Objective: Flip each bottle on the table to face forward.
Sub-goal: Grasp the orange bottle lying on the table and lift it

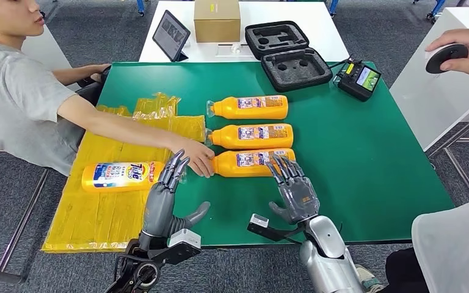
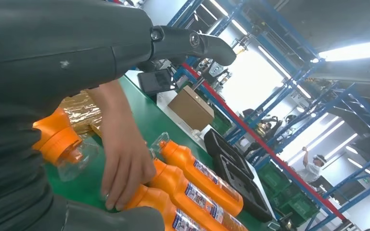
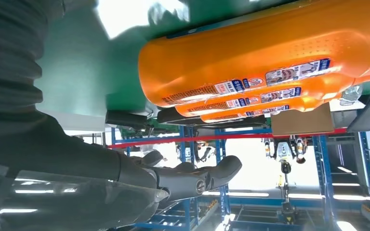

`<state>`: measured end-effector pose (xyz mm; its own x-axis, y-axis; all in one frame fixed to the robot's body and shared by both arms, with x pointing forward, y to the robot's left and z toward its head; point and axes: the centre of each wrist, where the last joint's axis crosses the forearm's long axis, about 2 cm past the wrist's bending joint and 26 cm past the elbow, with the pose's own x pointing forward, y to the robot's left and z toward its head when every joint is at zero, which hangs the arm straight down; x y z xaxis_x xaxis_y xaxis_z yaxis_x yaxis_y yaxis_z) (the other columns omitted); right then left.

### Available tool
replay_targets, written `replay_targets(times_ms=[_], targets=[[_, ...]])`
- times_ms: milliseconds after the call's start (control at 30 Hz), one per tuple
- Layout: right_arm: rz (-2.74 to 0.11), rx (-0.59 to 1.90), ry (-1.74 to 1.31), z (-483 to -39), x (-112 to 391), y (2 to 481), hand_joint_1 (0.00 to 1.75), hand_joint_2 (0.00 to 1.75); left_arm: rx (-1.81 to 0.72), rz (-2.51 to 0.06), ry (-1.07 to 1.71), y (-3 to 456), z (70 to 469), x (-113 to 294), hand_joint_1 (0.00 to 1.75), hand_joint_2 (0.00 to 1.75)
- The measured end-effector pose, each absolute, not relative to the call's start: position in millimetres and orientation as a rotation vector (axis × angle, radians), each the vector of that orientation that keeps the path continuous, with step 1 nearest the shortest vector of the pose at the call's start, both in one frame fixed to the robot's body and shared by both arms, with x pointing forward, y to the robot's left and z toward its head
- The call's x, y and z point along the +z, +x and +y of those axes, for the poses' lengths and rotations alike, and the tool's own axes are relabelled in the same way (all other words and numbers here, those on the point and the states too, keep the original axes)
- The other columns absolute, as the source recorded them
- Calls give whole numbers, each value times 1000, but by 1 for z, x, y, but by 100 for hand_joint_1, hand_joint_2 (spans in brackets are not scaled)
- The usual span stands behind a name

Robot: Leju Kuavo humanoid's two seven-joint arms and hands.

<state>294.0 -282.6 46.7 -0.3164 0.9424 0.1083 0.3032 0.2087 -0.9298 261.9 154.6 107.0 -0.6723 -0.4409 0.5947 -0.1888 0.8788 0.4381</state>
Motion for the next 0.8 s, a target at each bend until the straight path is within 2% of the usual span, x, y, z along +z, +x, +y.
replay_targets(times_ms=[167,333,800], targets=[[-1739,1100,-1175,-283,48,298,0,175,-442,-2310,429,262,152,107,0,175],[-1708,1061,-1127,-277,58,336,0,175,-415,-2347,362,267,137,109,0,175],[-1697,1018,-982,-261,51,347,0,175,-420,-2354,299,271,124,110,0,175]])
